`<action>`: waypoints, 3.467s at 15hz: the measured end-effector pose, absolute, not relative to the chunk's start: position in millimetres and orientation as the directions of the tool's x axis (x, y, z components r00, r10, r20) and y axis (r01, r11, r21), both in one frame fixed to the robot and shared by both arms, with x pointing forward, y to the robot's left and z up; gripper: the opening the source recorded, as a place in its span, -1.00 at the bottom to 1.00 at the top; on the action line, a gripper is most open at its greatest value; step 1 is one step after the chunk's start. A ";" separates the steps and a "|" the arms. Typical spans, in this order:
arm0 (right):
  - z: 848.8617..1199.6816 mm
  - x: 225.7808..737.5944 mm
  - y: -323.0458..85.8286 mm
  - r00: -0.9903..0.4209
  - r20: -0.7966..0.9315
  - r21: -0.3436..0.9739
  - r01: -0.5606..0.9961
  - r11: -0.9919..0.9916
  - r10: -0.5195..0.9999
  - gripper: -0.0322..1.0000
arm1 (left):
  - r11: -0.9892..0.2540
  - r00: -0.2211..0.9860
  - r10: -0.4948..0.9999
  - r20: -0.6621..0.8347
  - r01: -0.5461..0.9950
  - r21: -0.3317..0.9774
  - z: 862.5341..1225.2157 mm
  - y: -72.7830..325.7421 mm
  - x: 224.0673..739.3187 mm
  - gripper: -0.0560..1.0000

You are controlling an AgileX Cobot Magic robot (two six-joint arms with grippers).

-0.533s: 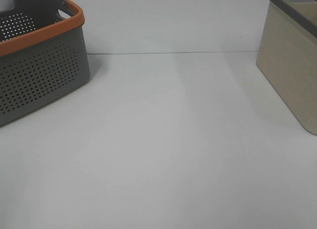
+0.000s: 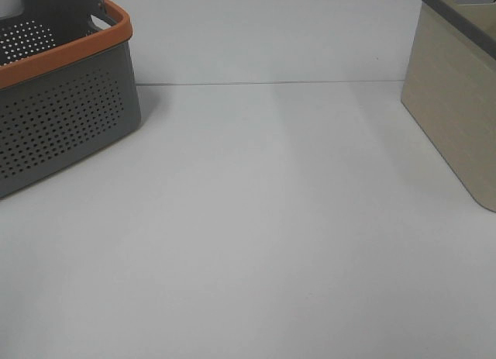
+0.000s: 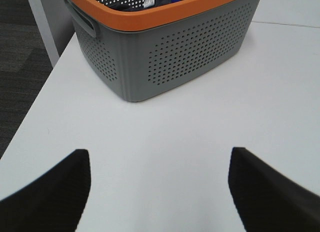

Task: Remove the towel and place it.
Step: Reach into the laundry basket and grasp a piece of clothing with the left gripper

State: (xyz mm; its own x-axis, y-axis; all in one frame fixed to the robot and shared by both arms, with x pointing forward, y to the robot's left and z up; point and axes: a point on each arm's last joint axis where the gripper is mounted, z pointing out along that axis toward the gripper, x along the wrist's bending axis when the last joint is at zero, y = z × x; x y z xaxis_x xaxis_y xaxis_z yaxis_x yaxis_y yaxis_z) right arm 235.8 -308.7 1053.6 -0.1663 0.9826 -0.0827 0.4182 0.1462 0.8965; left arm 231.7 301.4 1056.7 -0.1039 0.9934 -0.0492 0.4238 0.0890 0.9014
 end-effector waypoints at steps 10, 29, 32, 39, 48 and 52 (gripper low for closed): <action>1053.5 235.7 -308.5 -0.168 -0.080 0.897 0.418 0.145 0.983 0.54 | 0.089 -0.104 0.993 -0.049 0.424 0.901 1056.7 301.4 231.7 0.46; 1053.5 235.7 -308.2 -0.170 -0.077 0.897 0.419 0.143 0.982 0.54 | 0.089 -0.104 0.993 -0.049 0.424 0.901 1056.7 301.4 231.7 0.46; 1053.5 235.7 -308.2 -0.170 -0.077 0.897 0.419 0.143 0.982 0.54 | 0.089 -0.104 0.993 -0.049 0.424 0.901 1056.7 301.4 231.7 0.46; 1053.5 235.7 -308.2 -0.170 -0.077 0.897 0.419 0.143 0.982 0.54 | 0.090 -0.104 0.993 -0.050 0.424 0.901 1056.7 301.4 231.7 0.46; 1053.5 235.7 -308.2 -0.170 -0.077 0.897 0.419 0.143 0.982 0.54 | 0.092 -0.176 0.984 -0.013 0.446 0.890 1090.9 309.6 245.8 0.46; 1053.5 235.7 -308.2 -0.170 -0.077 0.897 0.419 0.143 0.982 0.54 | 0.128 -0.196 0.980 -0.039 0.465 0.876 1116.9 311.5 266.0 0.46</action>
State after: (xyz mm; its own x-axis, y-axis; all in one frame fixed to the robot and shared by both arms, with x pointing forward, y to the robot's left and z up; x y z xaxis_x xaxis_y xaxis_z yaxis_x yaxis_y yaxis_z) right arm 235.7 -308.2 1053.5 -0.1702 0.9824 -0.0769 0.4189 0.1428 0.8968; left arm 266.0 311.5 1116.9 -0.1962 0.9798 -0.0393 0.4647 0.1282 0.8761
